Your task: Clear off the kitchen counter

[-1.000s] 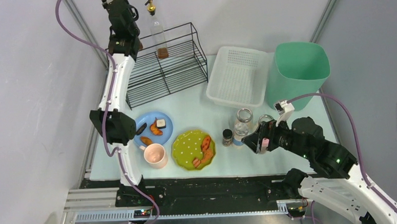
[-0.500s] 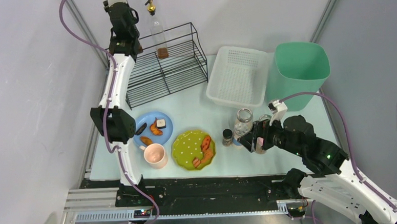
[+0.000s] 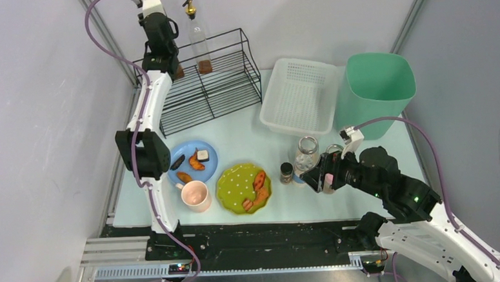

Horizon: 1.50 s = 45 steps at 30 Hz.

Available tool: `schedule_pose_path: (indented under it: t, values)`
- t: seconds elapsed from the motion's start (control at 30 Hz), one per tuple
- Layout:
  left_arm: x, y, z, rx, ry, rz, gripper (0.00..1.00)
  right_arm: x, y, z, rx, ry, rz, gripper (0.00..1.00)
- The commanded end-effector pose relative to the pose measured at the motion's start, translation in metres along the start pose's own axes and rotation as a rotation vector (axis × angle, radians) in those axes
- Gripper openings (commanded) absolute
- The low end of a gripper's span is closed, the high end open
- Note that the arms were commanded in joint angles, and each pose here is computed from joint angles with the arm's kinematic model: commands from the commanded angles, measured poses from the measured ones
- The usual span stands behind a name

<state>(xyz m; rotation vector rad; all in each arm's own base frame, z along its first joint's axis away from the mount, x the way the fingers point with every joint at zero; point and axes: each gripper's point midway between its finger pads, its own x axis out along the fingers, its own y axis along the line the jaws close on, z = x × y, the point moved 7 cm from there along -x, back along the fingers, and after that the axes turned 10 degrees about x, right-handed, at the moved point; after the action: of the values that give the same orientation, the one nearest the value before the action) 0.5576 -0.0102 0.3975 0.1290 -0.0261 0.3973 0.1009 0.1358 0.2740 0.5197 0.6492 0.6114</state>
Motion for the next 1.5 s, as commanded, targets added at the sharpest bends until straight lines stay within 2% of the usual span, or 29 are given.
schedule_pose_path:
  t: [0.0, 0.33, 0.4, 0.43, 0.47, 0.5, 0.53, 0.57, 0.6, 0.67, 0.83, 0.87, 0.93, 1.2, 1.47]
  values:
    - [-0.002, 0.000, 0.021, -0.066, -0.075, -0.013, 0.00, -0.002, 0.004, 0.004, 0.010, -0.032, 0.026, 1.00]
    - [0.005, -0.012, -0.003, -0.053, -0.020, -0.052, 0.02, -0.001, 0.003, 0.003, -0.004, -0.031, 0.025, 1.00]
    - [0.006, -0.013, -0.007, -0.052, -0.009, -0.052, 0.20, -0.001, 0.003, 0.003, -0.005, -0.029, 0.023, 1.00]
    - [0.006, -0.013, -0.009, -0.051, -0.003, -0.052, 0.25, -0.001, 0.003, 0.003, -0.005, -0.031, 0.025, 1.00]
    - [0.005, -0.014, -0.012, -0.048, 0.003, -0.056, 0.38, -0.001, 0.002, 0.004, -0.004, -0.040, 0.015, 1.00]
    - [0.005, -0.014, -0.012, -0.048, 0.003, -0.059, 0.44, -0.002, 0.001, 0.004, -0.002, -0.048, 0.008, 1.00]
    - [0.004, -0.015, -0.013, -0.047, 0.005, -0.067, 0.54, -0.002, 0.001, 0.005, -0.001, -0.051, 0.007, 1.00]
    - [0.003, -0.015, -0.013, -0.047, 0.005, -0.073, 0.58, -0.003, 0.000, 0.004, 0.002, -0.052, 0.005, 1.00]
    - [0.002, -0.016, -0.012, -0.047, 0.004, -0.087, 0.67, -0.003, 0.000, 0.005, 0.004, -0.055, 0.006, 1.00]
    - [-0.001, -0.016, -0.010, -0.048, -0.002, -0.104, 0.76, -0.005, 0.000, 0.004, 0.009, -0.056, 0.006, 1.00]
    - [-0.012, -0.011, 0.004, -0.048, -0.025, -0.130, 0.90, -0.008, -0.001, 0.005, 0.018, -0.071, 0.002, 1.00]
    - [-0.013, -0.010, 0.004, -0.045, -0.025, -0.132, 0.95, -0.009, -0.002, 0.004, 0.018, -0.073, -0.005, 1.00]
    - [-0.020, -0.007, 0.012, -0.046, -0.036, -0.143, 0.99, -0.009, -0.004, 0.005, 0.017, -0.082, -0.018, 1.00]
    - [-0.059, 0.020, 0.045, -0.077, -0.078, -0.133, 1.00, -0.010, -0.007, 0.006, 0.014, -0.098, -0.045, 1.00]
    - [-0.108, 0.045, 0.048, -0.171, -0.082, -0.110, 1.00, -0.017, -0.011, 0.005, 0.023, -0.111, -0.056, 1.00]
